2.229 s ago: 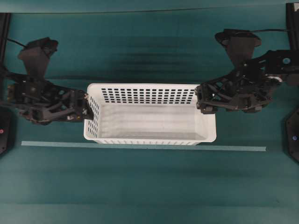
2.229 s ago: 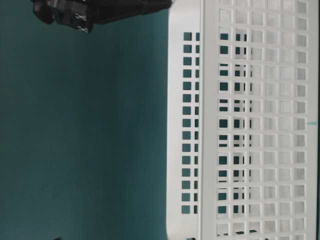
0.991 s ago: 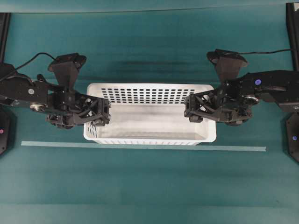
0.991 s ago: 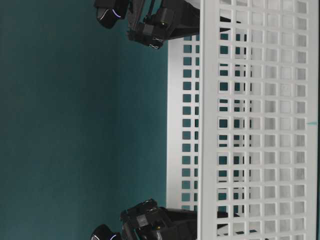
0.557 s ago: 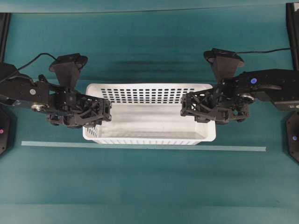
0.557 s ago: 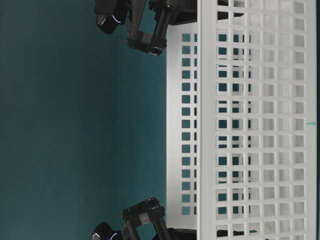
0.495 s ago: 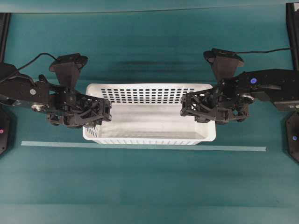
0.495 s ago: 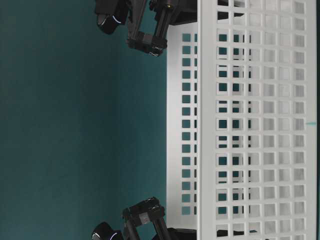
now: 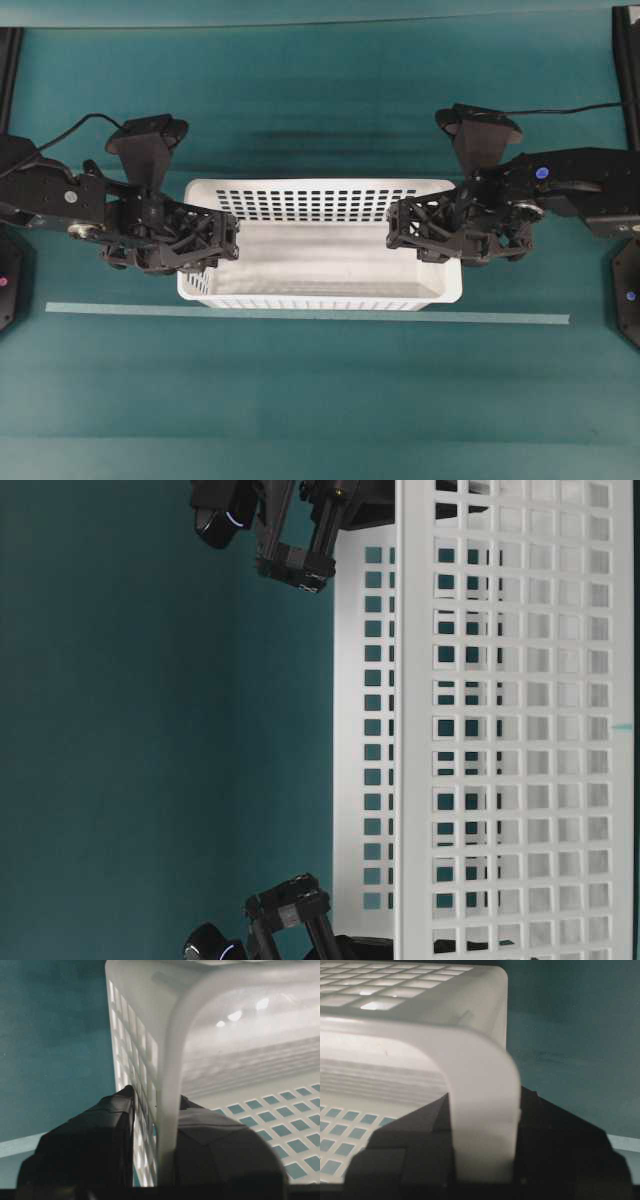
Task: Lift the white basket with both hands.
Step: 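Lower both open grippers over the rims and close them on the rims, then lift the basket with both grippers and pull it back toward the robot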
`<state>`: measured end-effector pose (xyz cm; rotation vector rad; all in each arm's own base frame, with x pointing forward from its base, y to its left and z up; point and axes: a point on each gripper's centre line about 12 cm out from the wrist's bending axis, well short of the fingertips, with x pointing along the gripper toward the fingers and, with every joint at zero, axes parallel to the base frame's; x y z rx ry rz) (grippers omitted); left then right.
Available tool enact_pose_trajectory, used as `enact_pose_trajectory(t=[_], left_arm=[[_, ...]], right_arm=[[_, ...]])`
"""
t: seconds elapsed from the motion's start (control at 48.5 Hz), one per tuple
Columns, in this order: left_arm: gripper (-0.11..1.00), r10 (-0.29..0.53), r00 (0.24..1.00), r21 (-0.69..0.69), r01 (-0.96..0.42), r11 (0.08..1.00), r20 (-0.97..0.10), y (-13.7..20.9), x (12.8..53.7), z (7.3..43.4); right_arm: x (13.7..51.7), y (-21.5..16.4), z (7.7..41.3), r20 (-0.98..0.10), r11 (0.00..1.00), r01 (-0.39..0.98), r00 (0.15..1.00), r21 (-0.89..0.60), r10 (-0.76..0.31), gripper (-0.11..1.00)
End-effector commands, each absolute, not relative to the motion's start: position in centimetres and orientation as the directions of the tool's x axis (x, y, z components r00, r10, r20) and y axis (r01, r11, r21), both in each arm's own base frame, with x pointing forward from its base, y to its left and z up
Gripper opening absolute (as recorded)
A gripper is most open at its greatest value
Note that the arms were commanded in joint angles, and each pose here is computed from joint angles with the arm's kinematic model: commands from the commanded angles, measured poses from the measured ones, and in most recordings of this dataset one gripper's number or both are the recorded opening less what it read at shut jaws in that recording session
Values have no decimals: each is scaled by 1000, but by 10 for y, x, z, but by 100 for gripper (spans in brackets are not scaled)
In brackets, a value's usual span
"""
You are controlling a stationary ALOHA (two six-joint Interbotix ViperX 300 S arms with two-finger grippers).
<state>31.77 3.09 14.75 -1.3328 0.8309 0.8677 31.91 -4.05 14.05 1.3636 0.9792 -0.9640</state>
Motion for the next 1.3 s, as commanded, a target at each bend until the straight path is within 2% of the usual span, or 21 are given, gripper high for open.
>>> enact_pose_trajectory(t=[0.0, 0.165, 0.31, 0.495, 0.702, 1.011, 1.279], left_arm=[[8, 54, 451, -449, -893, 47, -891, 32, 321, 145], [8, 54, 455, -452, -890, 52, -889, 32, 322, 148], [8, 58, 486, -482, -874, 64, -872, 32, 325, 163], [3, 55, 479, -472, -875, 107, -876, 29, 328, 196], [3, 59, 532, -524, -844, 115, -845, 27, 328, 248], [3, 63, 578, -569, -814, 116, -814, 26, 320, 300], [3, 59, 591, -576, -801, 166, -805, 23, 327, 344]], right_arm=[[323, -41, 134, -953, -5, 953, 302, 302, 20, 19], [324, -38, 136, -952, 5, 952, 305, 305, 23, 19], [328, -38, 151, -949, 9, 949, 314, 314, 26, 19], [331, -36, 173, -954, 21, 955, 296, 297, 38, 19], [324, -30, 204, -963, 41, 963, 265, 267, 58, 19], [323, -28, 261, -949, 64, 948, 309, 312, 62, 19], [319, -24, 302, -969, 95, 965, 236, 243, 78, 19]])
